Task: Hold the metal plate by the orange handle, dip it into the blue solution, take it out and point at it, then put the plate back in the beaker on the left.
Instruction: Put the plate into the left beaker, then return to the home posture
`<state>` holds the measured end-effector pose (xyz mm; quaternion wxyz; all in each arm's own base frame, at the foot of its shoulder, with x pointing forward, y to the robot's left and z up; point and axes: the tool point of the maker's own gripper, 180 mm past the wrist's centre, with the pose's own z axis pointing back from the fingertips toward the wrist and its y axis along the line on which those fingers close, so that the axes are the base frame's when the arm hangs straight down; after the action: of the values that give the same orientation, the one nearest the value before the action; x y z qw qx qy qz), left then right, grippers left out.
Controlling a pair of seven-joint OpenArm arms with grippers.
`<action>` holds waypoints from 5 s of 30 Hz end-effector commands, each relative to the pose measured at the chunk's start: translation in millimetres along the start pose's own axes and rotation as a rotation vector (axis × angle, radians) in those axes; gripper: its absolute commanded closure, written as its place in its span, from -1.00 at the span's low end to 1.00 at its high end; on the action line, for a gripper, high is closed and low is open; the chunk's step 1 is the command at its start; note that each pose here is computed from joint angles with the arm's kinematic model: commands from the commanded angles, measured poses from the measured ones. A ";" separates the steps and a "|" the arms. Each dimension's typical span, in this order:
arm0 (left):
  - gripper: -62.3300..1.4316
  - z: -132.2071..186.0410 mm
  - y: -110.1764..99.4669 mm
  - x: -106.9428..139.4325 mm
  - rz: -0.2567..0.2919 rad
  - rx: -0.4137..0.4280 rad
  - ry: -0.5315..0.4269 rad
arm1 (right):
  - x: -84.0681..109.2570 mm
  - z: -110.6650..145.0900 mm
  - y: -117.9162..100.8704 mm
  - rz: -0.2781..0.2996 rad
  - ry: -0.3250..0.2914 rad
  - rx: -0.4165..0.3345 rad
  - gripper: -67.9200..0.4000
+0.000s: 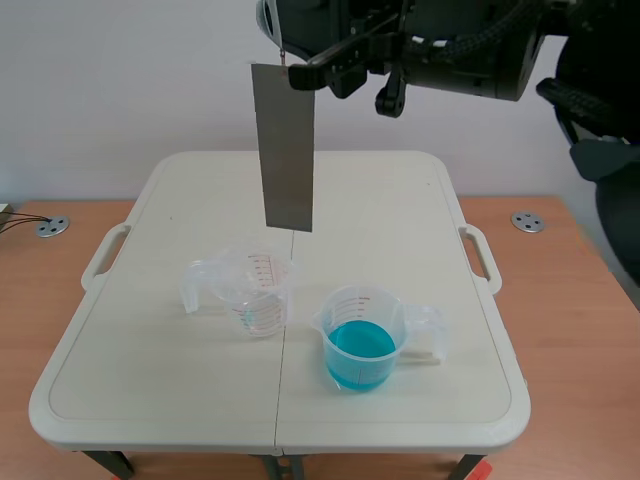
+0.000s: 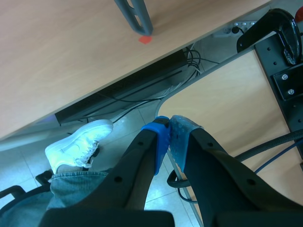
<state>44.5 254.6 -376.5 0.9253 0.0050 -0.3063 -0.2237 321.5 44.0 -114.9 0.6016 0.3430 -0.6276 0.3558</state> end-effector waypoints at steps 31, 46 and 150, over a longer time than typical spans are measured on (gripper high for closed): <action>0.90 -1.1 -2.5 3.5 0.005 -0.008 -0.009 | -47.8 -65.9 17.5 -0.044 0.059 0.086 0.95; 0.90 -1.1 -2.6 2.1 0.005 -0.009 -0.002 | -74.9 -69.6 14.4 -0.102 0.083 0.077 0.95; -1.00 -11.7 37.8 236.3 -0.326 0.039 -0.592 | -107.7 38.1 -50.7 -0.026 0.137 -0.230 -0.96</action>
<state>232.8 196.7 -256.1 0.7587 0.0145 -0.5463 -0.3545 348.5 -13.9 -234.8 0.6979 0.2507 -0.6015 0.2970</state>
